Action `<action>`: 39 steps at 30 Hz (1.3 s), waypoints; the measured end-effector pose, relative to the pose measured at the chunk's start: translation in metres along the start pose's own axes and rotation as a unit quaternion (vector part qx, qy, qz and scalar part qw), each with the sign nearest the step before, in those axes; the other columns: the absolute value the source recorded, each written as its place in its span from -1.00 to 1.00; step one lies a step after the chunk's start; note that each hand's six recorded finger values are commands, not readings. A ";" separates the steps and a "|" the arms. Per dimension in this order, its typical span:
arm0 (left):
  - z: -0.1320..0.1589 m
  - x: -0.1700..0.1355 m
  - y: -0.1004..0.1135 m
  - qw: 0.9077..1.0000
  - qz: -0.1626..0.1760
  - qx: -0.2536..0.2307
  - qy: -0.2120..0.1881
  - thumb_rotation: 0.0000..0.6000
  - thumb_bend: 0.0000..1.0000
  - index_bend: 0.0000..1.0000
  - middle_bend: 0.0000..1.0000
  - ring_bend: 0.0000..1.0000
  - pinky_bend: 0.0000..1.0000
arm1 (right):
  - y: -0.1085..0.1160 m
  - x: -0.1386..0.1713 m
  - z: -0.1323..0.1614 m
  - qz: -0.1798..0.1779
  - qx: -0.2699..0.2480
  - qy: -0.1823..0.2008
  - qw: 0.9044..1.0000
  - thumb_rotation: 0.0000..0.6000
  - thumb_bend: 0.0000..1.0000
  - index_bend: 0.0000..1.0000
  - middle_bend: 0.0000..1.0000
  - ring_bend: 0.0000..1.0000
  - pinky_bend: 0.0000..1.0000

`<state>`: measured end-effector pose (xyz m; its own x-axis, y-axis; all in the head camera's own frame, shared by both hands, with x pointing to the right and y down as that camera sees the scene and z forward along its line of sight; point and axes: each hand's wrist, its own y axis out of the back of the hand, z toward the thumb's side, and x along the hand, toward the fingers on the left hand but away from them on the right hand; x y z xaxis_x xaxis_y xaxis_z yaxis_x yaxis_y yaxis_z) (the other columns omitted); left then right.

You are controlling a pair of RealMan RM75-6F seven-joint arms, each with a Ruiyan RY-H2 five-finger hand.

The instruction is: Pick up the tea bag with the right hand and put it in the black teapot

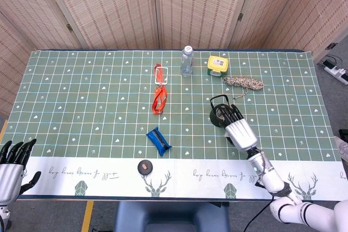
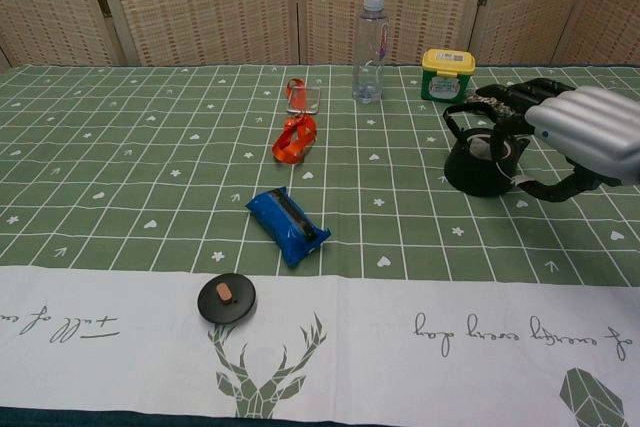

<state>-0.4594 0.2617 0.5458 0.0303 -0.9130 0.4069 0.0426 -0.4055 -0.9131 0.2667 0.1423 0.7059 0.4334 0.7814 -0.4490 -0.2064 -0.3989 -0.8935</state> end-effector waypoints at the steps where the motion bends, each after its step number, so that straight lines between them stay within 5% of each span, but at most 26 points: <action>1: 0.000 0.000 0.000 1.000 0.000 0.000 0.000 1.00 -0.46 -1.00 -0.73 -0.80 -0.90 | 0.000 0.000 0.000 0.001 0.000 0.000 1.000 1.00 -0.18 -0.34 -1.00 -1.00 -1.00; 9: 0.000 0.000 -0.001 1.000 -0.001 0.002 0.001 1.00 -0.46 -1.00 -0.73 -0.79 -0.90 | 0.002 -0.006 0.000 0.014 0.018 0.009 1.000 1.00 -0.18 -0.80 -1.00 -1.00 -1.00; 15: -0.001 0.000 -0.001 1.000 -0.001 0.001 0.001 1.00 -0.46 -1.00 -0.73 -0.79 -0.90 | 0.006 -0.003 0.002 0.023 0.047 0.020 0.998 1.00 -0.18 -0.97 -1.00 -1.00 -1.00; 27: 0.000 0.001 -0.002 1.000 -0.002 0.003 0.001 1.00 -0.46 -1.00 -0.72 -0.79 -0.90 | 0.004 0.019 0.012 0.047 0.060 0.034 0.997 1.00 -0.18 -1.00 -1.00 -1.00 -1.00; 34: -0.001 0.001 -0.002 1.000 -0.003 0.002 0.001 1.00 -0.46 -1.00 -0.72 -0.79 -0.90 | 0.027 0.038 0.009 0.027 0.030 0.023 0.999 1.00 -0.18 -1.00 -1.00 -1.00 -1.00; 39: 0.000 0.001 -0.002 1.000 -0.001 0.003 0.001 1.00 -0.46 -1.00 -0.72 -0.79 -0.90 | 0.046 0.063 -0.002 0.047 -0.004 -0.011 0.999 1.00 -0.19 -1.00 -1.00 -1.00 -1.00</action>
<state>-0.4596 0.2614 0.5481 0.0274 -0.9119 0.4095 0.0496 -0.4079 -0.9117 0.2861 0.1722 0.6362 0.3928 0.7508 -0.5310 -0.2382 -0.4747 -0.8473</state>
